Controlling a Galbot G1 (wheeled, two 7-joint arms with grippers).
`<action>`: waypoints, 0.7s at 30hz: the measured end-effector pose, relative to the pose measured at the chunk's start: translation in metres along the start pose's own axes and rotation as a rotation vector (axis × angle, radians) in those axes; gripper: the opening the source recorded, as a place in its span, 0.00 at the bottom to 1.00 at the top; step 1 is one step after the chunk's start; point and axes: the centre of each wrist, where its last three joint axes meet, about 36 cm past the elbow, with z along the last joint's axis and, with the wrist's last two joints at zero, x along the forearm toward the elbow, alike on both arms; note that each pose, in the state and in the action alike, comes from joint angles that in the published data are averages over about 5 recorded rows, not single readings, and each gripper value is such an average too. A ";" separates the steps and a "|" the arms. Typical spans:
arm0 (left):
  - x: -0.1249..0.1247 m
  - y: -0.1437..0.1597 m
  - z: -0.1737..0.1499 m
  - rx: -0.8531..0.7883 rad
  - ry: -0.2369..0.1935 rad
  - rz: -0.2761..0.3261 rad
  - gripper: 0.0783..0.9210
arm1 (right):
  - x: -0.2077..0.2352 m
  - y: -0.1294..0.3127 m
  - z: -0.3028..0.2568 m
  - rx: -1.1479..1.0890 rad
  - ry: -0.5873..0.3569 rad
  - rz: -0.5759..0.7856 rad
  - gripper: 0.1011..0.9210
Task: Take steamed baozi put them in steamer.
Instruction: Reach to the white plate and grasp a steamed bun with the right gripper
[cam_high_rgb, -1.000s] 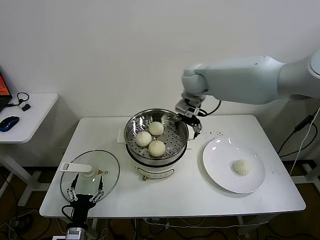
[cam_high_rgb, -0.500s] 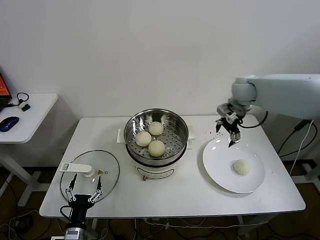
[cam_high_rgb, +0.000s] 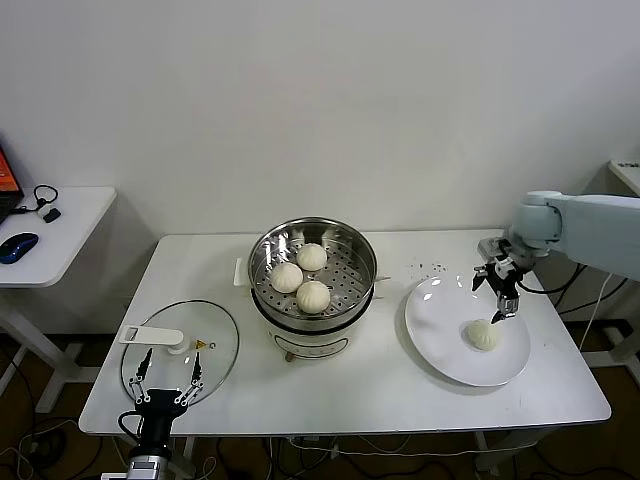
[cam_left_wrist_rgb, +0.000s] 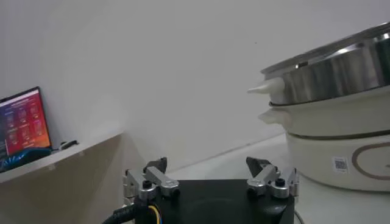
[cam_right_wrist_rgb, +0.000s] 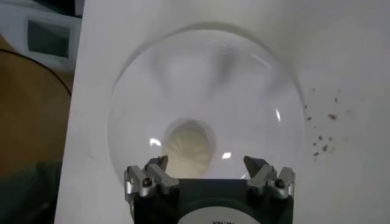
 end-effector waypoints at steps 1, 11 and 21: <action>0.000 0.000 0.000 0.000 0.001 0.000 0.88 | -0.004 0.002 0.003 -0.006 -0.001 -0.002 0.88; 0.002 -0.002 0.003 -0.002 0.011 0.006 0.88 | -0.044 0.018 0.021 -0.045 -0.004 -0.019 0.88; 0.002 -0.004 0.005 -0.007 0.015 0.013 0.88 | -0.066 0.018 0.023 -0.057 -0.011 -0.007 0.88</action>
